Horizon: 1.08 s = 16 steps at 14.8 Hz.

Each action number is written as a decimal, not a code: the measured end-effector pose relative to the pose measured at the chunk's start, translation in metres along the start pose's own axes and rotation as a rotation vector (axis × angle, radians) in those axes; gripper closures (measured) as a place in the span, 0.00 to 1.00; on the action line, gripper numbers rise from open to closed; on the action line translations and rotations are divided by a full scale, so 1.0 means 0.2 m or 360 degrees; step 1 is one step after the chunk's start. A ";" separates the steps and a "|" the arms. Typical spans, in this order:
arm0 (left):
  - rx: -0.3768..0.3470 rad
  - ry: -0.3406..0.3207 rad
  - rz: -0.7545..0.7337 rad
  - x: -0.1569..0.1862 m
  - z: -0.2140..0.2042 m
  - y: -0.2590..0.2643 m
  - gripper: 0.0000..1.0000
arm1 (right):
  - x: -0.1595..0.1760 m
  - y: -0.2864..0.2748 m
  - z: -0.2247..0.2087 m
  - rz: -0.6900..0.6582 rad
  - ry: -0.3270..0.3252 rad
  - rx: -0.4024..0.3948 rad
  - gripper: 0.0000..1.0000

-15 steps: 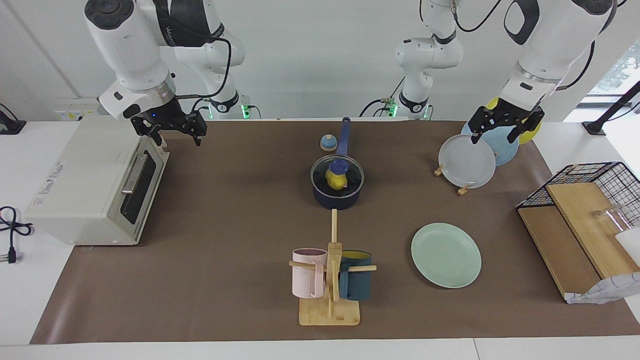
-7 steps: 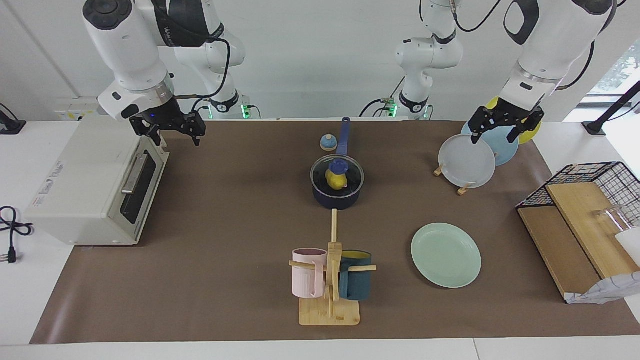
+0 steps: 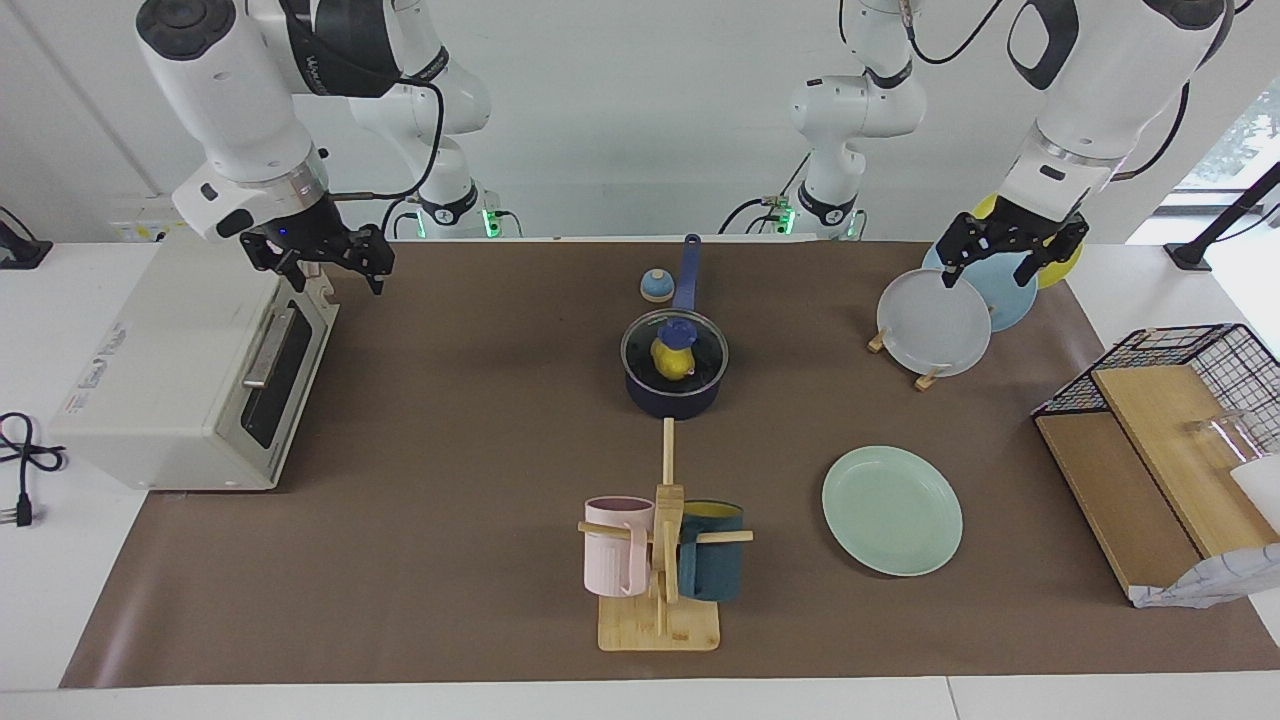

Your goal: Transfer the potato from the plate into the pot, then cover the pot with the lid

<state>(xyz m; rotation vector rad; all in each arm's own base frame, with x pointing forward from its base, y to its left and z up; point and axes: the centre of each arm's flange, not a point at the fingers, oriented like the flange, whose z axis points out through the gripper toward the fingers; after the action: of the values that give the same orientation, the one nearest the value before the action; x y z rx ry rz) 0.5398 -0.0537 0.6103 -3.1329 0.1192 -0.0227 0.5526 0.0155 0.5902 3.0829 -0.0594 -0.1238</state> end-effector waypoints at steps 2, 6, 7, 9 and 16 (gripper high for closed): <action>0.0000 0.0000 0.0000 0.00 0.00 0.00 0.00 | 0.01 0.01 -0.01 -0.0003 0.0022 0.0002 0.00; 0.0000 0.0000 0.0000 0.00 0.00 0.00 0.00 | 0.01 0.00 -0.01 -0.0024 0.0028 0.0002 0.00; 0.0000 0.0000 0.0000 0.00 0.00 0.00 0.00 | 0.01 0.00 -0.01 -0.0034 0.0028 0.0002 0.00; 0.0000 0.0000 0.0000 0.00 0.00 0.00 0.00 | 0.01 0.00 -0.01 -0.0038 0.0028 0.0002 0.00; 0.0000 0.0000 0.0000 0.00 0.00 0.00 0.00 | 0.01 0.01 -0.01 -0.0032 0.0027 0.0002 0.00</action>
<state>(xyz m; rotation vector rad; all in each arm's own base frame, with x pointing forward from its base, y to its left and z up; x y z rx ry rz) 0.5398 -0.0537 0.6103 -3.1329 0.1192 -0.0227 0.5546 0.0135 0.5915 3.0861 -0.0279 -0.0990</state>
